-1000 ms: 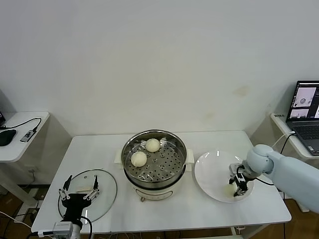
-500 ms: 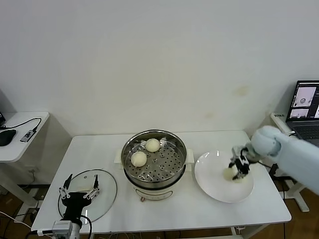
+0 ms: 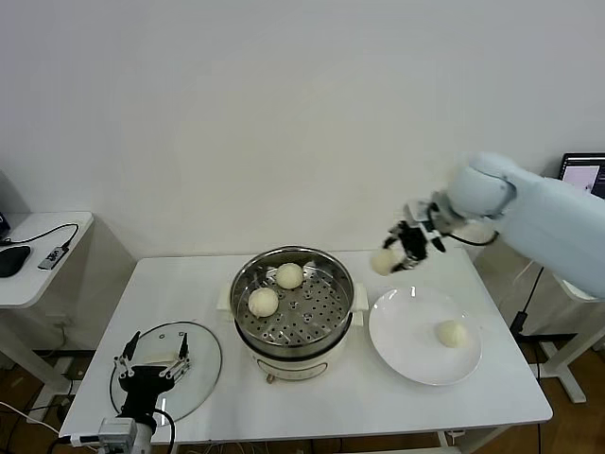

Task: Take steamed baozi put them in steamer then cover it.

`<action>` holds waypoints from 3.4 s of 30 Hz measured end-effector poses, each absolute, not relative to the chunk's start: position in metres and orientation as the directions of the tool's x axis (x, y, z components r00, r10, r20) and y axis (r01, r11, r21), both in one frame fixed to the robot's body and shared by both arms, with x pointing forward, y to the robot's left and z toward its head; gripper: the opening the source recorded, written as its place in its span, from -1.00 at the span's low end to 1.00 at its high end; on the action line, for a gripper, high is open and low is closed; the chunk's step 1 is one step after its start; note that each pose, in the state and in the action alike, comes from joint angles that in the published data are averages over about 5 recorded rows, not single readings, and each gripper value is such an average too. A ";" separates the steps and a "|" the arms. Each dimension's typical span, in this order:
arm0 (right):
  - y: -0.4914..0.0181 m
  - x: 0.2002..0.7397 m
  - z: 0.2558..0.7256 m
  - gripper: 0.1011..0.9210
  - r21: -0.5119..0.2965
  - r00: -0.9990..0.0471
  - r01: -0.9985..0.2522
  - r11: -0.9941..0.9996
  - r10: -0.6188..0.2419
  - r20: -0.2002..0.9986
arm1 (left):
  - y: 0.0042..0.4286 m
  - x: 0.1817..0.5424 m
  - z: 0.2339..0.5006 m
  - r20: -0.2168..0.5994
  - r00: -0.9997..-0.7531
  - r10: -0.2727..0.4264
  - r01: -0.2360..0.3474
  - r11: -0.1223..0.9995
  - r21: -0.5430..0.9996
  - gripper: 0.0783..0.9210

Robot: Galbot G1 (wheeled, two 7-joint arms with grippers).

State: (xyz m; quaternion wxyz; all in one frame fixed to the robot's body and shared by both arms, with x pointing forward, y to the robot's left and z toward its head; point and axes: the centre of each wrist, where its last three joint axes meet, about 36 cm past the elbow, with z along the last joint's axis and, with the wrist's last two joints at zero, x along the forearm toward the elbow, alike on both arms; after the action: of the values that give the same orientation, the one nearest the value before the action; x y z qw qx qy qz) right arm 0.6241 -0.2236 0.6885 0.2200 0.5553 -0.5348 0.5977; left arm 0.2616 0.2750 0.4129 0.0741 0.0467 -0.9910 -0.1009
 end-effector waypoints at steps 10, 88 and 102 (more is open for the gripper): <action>-0.125 0.626 0.666 0.04 -0.374 -0.179 -0.737 -0.562 -0.372 0.911 | 0.278 0.261 0.417 0.126 -0.984 -0.124 -0.097 0.974 0.204 0.77; -0.340 0.584 0.609 0.76 -0.340 -0.305 -0.922 -0.183 -0.194 0.932 | 0.279 0.267 0.415 0.116 -0.989 -0.097 -0.066 0.968 0.244 0.77; -0.419 0.582 0.532 0.76 -0.281 -0.280 -0.960 -0.004 -0.079 0.957 | 0.279 0.265 0.412 0.128 -0.987 -0.099 -0.065 0.966 0.249 0.77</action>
State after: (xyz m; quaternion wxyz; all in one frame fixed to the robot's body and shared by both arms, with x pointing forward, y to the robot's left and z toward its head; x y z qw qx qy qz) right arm 0.5818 -0.4192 0.5318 0.4004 0.4469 -0.5810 0.5499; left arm 0.2645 0.2785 0.4119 0.0701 0.0413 -0.9891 -0.1231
